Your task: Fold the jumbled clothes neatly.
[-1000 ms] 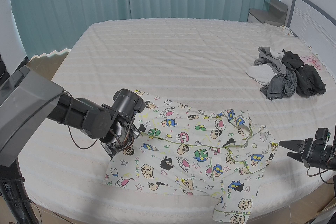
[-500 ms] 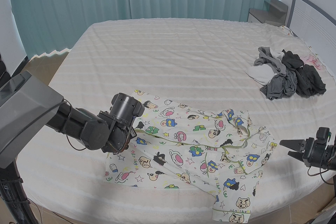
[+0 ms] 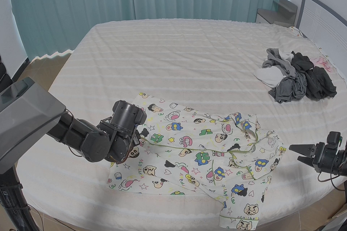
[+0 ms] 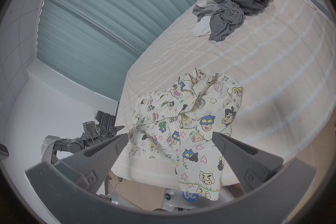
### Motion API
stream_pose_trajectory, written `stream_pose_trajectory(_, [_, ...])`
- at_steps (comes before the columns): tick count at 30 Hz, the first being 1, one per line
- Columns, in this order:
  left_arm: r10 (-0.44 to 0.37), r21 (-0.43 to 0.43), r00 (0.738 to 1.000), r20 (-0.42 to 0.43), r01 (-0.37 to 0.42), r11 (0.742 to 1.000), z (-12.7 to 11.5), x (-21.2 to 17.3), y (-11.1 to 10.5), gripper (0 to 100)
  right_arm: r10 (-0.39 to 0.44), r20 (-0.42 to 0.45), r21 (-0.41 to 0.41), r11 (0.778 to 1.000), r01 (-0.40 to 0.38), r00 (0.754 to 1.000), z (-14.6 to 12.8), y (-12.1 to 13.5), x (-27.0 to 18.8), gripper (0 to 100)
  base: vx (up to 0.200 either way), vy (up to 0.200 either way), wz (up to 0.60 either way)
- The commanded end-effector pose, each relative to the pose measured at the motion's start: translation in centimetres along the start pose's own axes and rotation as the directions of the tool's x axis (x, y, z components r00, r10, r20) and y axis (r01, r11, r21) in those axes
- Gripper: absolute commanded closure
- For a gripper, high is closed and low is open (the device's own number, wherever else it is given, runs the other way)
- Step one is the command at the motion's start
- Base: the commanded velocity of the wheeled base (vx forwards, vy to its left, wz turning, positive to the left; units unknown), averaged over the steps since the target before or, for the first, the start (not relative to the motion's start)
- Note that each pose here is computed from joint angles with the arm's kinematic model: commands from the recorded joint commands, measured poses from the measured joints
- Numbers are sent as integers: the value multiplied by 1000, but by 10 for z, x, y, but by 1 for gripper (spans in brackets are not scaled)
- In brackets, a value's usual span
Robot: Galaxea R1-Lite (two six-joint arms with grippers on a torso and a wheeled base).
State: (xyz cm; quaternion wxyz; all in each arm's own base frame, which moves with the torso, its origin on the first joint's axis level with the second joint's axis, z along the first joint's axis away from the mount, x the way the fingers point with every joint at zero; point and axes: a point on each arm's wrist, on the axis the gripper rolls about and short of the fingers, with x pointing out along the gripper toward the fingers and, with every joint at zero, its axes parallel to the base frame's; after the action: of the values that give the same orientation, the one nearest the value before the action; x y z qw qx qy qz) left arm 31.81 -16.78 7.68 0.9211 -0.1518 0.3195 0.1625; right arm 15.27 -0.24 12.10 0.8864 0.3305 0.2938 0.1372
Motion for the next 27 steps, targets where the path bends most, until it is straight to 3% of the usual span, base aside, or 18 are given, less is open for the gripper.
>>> stream_pose_trajectory(1, [16,-5,1000,-1,-16,1000,-3,3,11,0,-8,-11,8,1000,8,1000,-2,-1,1,0,0,0,0])
stream_pose_trajectory(4, [28,-5,999,-20,-29,1000,-8,4,21,0,-20,-28,0,1000,20,999,-6,-4,1,0,0,0,0])
stream_pose_trajectory(8, [-63,-8,990,-128,63,998,-21,-11,39,0,-43,-48,-55,998,40,998,-13,-9,1,0,0,0,0])
stream_pose_trajectory(9, [-152,-47,970,-187,146,988,-24,-26,50,0,-67,-62,-90,994,61,996,-18,-12,1,0,0,0,0])
stream_pose_trajectory(13, [-240,-89,925,-293,224,971,-36,-45,74,0,-114,-90,-157,983,99,989,-26,-19,3,0,0,0,0])
stream_pose_trajectory(16, [-314,-111,867,-386,295,949,-46,-62,96,0,-129,-110,-201,974,105,986,-31,-22,3,0,0,0,0])
stream_pose_trajectory(18, [-314,-110,854,-416,295,949,-51,-63,102,0,-129,-110,-210,972,104,986,-32,-22,2,0,0,0,0])
stream_pose_trajectory(22, [-278,-96,857,-434,263,960,-57,-58,105,0,-129,-112,-213,972,103,985,-33,-22,1,0,0,0,0])
stream_pose_trajectory(27, [-154,-50,880,-449,147,988,-76,-27,99,0,-128,-110,-214,971,102,986,-34,-23,1,0,0,0,0])
